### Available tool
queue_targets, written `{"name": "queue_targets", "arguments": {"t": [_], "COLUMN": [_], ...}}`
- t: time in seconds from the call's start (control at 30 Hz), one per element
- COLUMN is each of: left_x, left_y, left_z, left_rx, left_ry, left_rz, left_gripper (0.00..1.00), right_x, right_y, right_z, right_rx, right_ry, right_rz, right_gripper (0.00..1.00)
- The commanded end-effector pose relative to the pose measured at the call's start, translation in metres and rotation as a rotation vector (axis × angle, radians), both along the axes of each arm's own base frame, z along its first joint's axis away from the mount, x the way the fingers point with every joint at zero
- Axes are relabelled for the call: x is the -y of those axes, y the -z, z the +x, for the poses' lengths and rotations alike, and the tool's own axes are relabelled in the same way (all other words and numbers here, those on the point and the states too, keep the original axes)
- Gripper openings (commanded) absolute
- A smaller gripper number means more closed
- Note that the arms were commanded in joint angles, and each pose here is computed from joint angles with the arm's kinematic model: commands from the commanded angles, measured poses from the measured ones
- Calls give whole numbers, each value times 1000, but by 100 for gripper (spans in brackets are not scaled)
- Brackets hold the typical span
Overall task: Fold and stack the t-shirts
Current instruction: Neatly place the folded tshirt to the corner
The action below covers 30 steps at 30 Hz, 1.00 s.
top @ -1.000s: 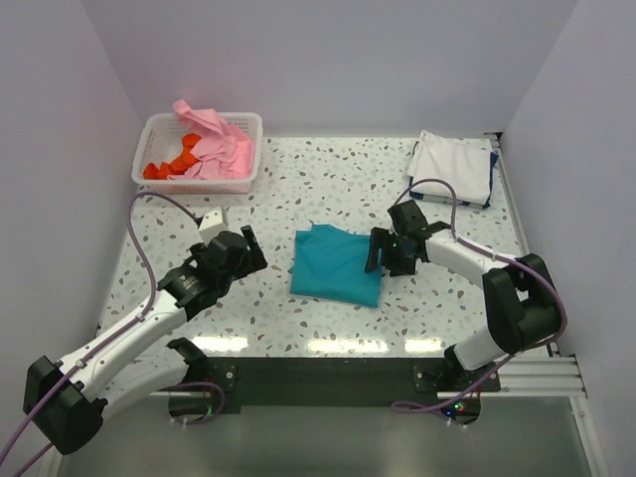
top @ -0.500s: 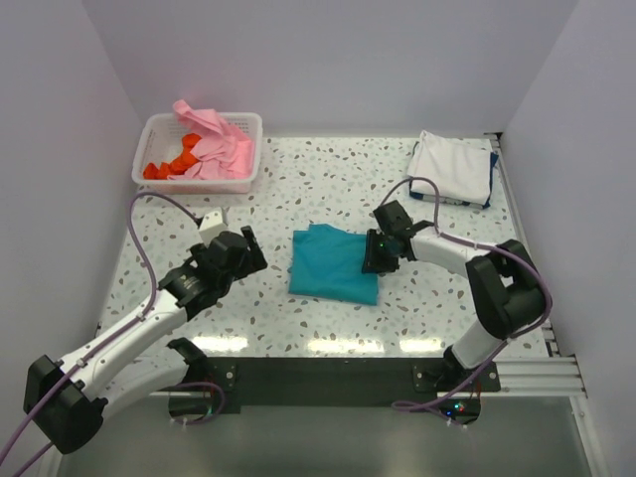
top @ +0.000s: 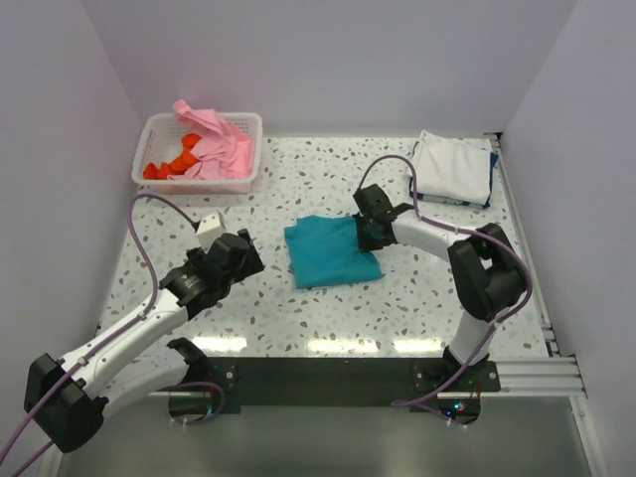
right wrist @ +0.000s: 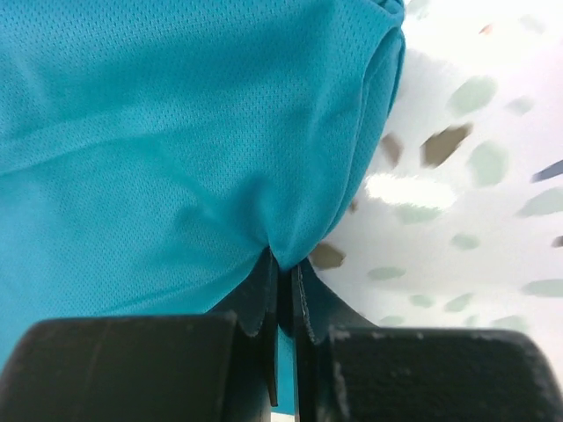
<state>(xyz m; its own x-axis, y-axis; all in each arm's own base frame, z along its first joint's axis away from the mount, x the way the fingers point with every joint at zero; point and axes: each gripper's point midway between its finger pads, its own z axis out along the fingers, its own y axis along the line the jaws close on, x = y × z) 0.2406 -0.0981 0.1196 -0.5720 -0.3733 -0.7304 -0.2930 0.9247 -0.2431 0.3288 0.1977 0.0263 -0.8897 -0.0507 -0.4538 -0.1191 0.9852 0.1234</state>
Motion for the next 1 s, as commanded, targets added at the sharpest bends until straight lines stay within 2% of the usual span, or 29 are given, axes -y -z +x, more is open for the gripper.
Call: {"name": "queue_targets", "arguments": {"t": [0.0,0.13,0.4,0.5,0.83,0.97], "left_x": [-11,-16,-23,-25,-33,-32], "left_y": [-11,-12,-17,-19,-20,-24], "left_z": [2,-1,-2,-1,-3,-2], "left_rx": [35,34,38,40,29,27], "left_ry": [-73,-93,-130,-142,-190,-195], "left_rz": [-3,5,12,20,44,38], "left_gripper": [100,100,100,100,100,100], "right_x": [20,36,74,87,125,144], "right_y": [-31,-65,-93,-109,-164,-181], "right_z": [42,76,119,137,189,200], "right_rx": [163,262,327,350,425,440], "right_ry": [-35,-39,-33,-10,50,118], "right_rz": [-178,-330,-701,-794,-983,-1007], "right_gripper": [0,0,0,0,0,0]}}
